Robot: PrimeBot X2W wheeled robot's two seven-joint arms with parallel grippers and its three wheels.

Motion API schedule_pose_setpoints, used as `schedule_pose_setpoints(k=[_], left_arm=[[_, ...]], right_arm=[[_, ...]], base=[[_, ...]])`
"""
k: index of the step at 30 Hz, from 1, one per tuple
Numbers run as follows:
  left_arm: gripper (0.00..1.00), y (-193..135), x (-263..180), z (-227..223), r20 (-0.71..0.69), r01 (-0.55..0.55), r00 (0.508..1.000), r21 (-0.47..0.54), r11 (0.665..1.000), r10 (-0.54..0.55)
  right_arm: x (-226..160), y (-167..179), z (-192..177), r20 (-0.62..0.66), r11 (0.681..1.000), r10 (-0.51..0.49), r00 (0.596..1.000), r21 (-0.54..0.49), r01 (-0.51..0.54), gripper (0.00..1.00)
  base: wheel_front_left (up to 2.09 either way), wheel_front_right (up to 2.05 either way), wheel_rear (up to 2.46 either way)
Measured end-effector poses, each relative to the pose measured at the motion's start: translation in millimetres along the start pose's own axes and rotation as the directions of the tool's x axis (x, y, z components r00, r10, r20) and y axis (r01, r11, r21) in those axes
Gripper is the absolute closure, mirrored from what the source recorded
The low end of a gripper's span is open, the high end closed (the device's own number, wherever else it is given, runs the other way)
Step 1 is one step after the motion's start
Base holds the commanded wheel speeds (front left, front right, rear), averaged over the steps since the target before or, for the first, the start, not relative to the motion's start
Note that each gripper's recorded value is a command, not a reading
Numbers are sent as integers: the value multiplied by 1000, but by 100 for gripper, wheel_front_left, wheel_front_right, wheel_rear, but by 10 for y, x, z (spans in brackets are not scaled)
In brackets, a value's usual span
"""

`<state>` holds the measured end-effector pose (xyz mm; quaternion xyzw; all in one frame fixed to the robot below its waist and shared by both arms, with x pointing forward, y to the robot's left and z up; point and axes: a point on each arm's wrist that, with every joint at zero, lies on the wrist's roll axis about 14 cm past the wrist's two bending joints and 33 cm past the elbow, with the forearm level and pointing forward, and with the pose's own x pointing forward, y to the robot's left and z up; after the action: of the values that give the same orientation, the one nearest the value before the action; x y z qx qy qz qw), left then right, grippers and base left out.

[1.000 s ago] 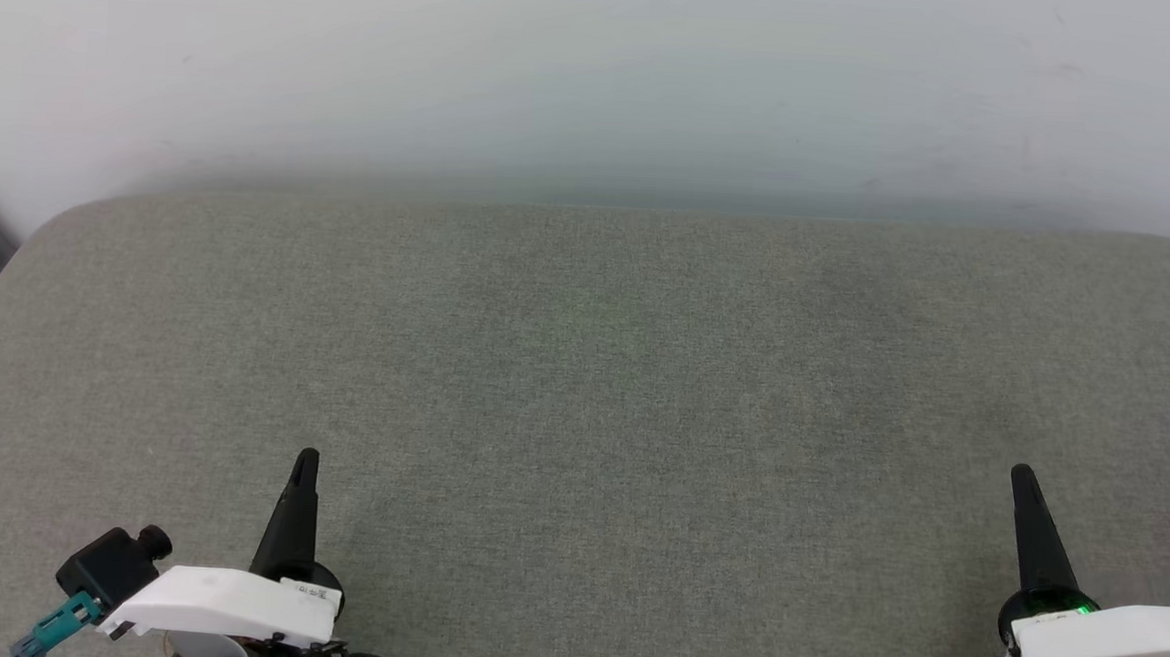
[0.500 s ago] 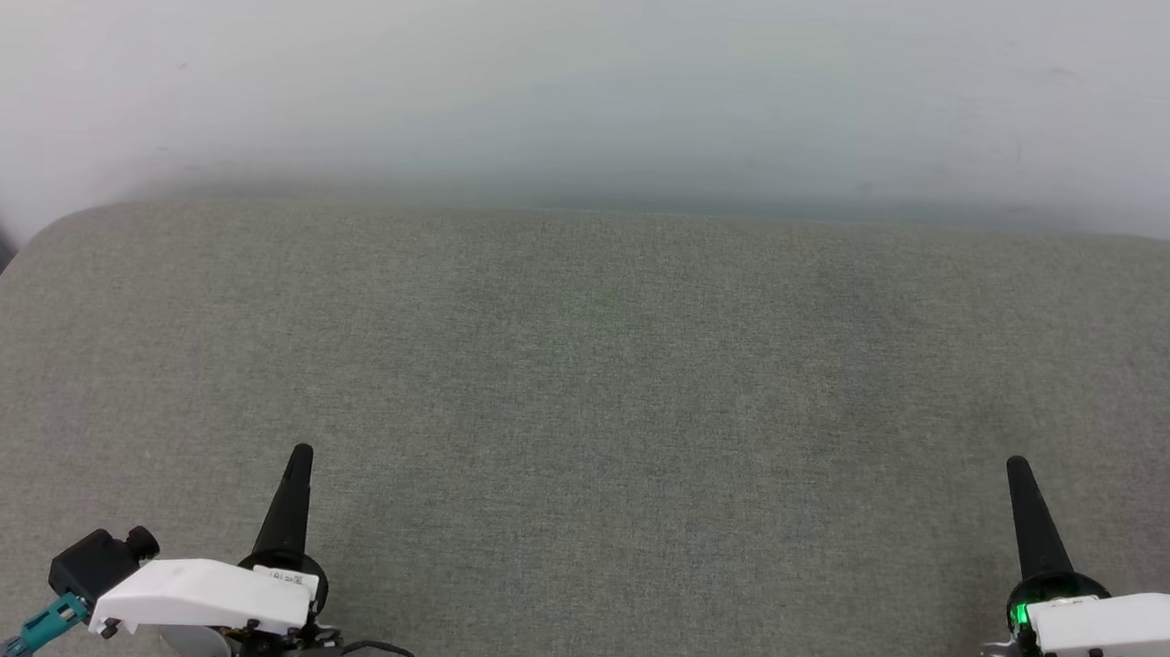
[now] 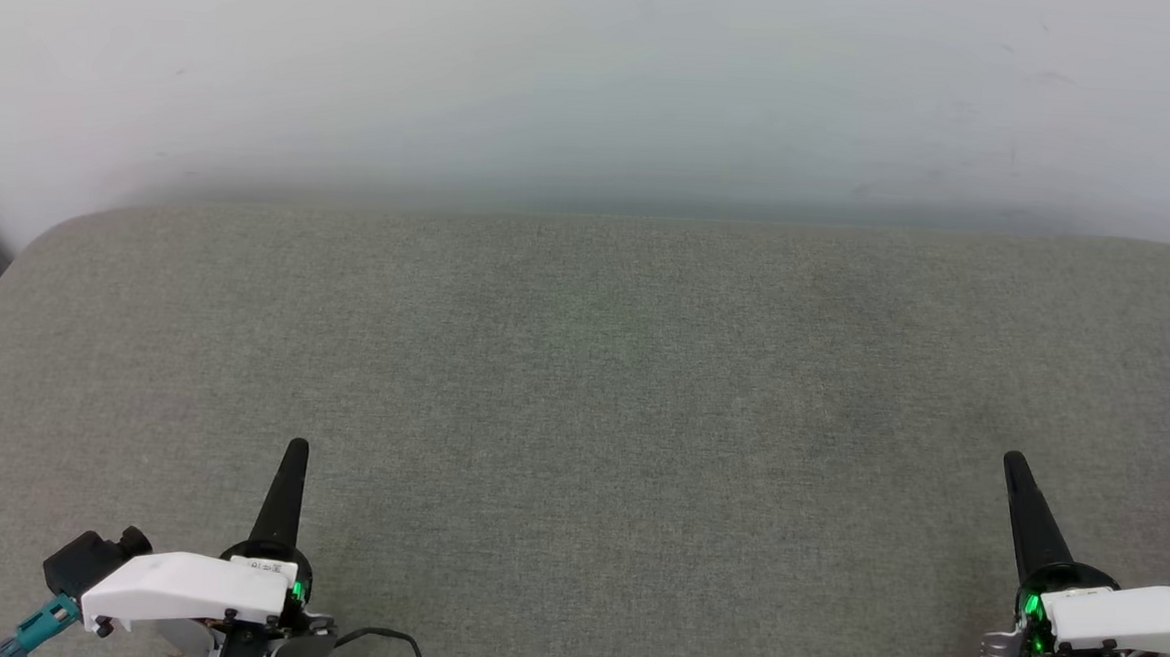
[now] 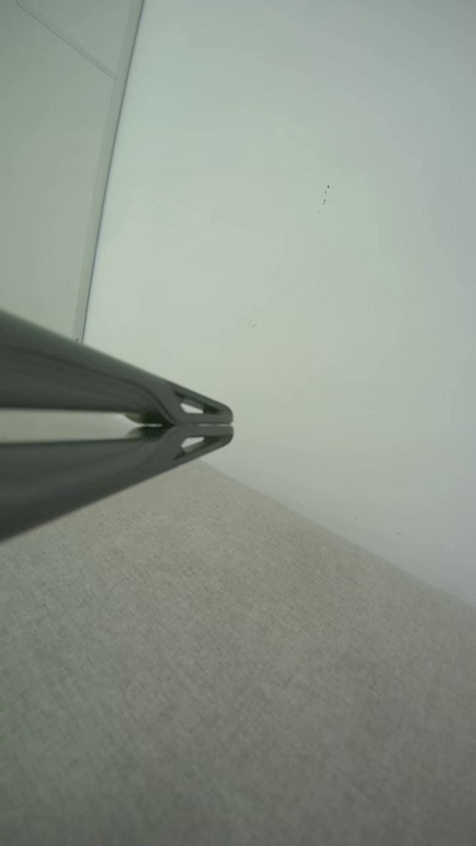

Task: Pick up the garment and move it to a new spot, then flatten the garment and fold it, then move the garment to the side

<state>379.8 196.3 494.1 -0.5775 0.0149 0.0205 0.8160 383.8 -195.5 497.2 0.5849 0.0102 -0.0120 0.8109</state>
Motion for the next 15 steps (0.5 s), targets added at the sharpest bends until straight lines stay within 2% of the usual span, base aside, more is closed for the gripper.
schedule_pose_setpoints(k=[15], left_arm=[[100, -7, 20, 25, -3, 4, 1000, -131, 991, -5]], right_arm=[[10, 6, 21, -3, 992, 2, 1000, 125, -2, 100]], base=[[0, 0, 0]])
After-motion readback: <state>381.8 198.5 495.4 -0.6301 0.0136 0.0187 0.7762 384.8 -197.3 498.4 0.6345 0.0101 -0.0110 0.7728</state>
